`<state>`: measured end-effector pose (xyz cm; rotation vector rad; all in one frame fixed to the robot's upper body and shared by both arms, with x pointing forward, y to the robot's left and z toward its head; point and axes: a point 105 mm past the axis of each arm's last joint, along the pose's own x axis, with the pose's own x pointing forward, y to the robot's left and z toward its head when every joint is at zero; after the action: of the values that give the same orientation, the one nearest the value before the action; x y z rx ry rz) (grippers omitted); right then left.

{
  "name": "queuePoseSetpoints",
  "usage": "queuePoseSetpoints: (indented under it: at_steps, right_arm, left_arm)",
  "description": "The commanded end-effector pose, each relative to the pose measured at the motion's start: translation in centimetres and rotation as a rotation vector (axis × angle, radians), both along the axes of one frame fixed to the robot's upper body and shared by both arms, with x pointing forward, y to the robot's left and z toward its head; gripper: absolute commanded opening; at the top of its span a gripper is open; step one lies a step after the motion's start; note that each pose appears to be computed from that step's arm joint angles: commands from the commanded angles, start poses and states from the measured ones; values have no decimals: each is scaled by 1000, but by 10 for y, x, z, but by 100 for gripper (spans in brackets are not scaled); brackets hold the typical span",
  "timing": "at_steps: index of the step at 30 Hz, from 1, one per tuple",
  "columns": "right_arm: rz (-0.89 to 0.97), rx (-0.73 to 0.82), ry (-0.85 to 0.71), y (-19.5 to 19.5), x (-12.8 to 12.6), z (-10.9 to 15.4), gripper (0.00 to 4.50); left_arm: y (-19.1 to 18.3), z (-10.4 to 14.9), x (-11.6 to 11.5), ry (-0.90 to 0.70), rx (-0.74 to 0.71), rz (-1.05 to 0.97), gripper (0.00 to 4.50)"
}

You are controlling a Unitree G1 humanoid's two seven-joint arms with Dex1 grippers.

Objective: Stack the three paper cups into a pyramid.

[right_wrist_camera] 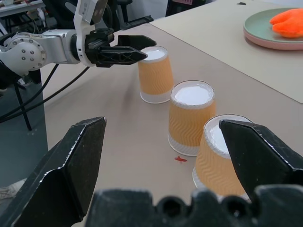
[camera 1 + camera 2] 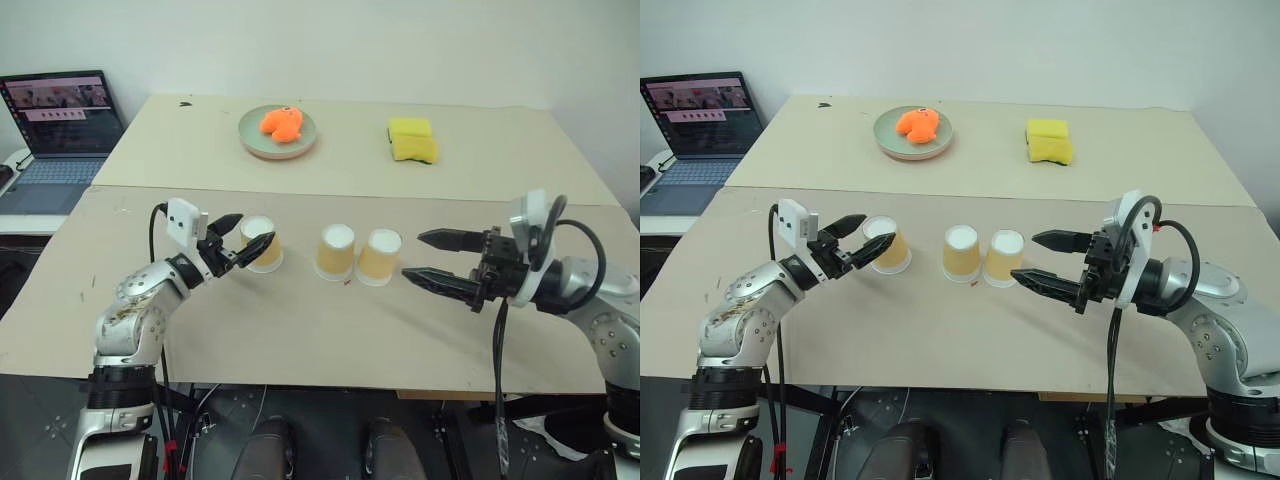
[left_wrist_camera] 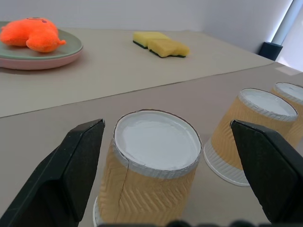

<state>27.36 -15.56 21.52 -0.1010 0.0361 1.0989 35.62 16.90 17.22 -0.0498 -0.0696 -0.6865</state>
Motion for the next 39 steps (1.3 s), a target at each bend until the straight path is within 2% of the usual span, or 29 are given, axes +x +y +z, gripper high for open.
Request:
queuePoseSetpoints:
  at_steps: [1, 9, 10, 12, 14, 17, 28, 33, 36, 39]
  right_arm:
    - [6, 1, -72, -1, -7, 15, 449]
    - [-9, 0, -78, -4, -8, 16, 449]
    - [-10, -1, -79, -5, -8, 16, 450]
    - [-12, -1, -79, -5, -8, 16, 450]
    - [-14, 2, -80, -6, -8, 17, 450]
    - [-21, 6, -84, -6, -7, 18, 450]
    - [-20, 1, -83, -5, -7, 19, 450]
    - [-19, 1, -82, -5, -8, 19, 450]
    - [-15, -5, -78, -5, -8, 19, 450]
    - [-14, -6, -78, -5, -8, 18, 450]
  left_arm:
    - [-3, 10, 2, -53, 13, -6, 450]
    - [-8, 6, 7, -54, 14, -16, 450]
    - [-9, 6, 7, -54, 14, -20, 399]
    - [-9, 5, 7, -53, 13, -24, 362]
    - [-10, 5, 7, -51, 15, -25, 271]
    - [-8, 2, 10, -36, 22, -14, 203]
    - [-9, 1, 12, -36, 38, -16, 203]
    - [-7, 15, 16, -87, 19, 13, 203]
    - [5, 32, 28, -113, -56, 91, 271]
    - [14, 49, 36, -150, -103, 168, 382]
